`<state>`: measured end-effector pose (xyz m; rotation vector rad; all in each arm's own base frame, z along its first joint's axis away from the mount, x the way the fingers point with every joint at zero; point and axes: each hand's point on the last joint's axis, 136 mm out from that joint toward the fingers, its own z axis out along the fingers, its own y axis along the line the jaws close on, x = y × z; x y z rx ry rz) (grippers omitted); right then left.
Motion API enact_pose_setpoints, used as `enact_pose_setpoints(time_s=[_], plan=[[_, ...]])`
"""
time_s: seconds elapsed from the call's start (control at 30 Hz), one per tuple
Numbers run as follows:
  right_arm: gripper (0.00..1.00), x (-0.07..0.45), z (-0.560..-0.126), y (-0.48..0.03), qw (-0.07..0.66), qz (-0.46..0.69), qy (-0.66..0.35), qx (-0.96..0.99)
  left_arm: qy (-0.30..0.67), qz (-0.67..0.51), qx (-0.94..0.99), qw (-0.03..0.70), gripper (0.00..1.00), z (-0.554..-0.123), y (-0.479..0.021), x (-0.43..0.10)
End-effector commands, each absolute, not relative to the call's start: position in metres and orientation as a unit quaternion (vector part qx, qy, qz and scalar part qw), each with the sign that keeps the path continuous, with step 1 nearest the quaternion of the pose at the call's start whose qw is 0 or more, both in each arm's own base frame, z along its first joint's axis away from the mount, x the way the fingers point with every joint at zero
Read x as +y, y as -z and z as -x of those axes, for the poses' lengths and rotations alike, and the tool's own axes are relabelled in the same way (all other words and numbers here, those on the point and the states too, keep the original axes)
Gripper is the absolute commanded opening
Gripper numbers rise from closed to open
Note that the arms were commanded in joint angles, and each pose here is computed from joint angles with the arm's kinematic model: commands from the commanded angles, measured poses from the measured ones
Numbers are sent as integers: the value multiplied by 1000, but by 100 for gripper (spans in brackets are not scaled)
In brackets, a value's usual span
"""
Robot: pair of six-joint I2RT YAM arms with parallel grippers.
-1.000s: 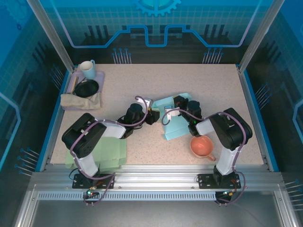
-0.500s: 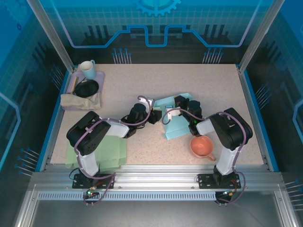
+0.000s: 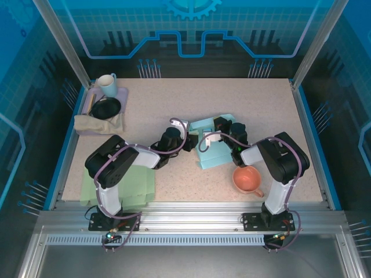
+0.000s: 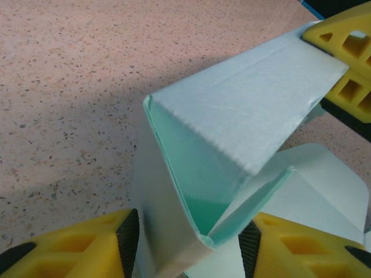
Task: Fold the paper box
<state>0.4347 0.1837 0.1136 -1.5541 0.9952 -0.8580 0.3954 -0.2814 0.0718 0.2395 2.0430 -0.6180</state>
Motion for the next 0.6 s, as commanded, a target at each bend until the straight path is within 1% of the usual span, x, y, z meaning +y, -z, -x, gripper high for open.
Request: enact_pose_setpoints(time_s=[0.0,0.2,0.37,0.5,0.57], plan=[[0,189,-430,-117,538,649,339,418,244,-88,833,489,53,-406,-73,-284],[0,189,-431,-114,535,651,336,421,210,-70,833,507,49,-420,-70,-277],[0,188,-431,-113,534,651,335,423,202,-67,840,500,45,-425,-68,-281],[0,188,-430,-113,533,651,328,428,179,-48,844,502,41,-428,-68,-276],[0,189,-430,-112,533,652,325,431,157,-33,851,501,37,-430,-65,-270]])
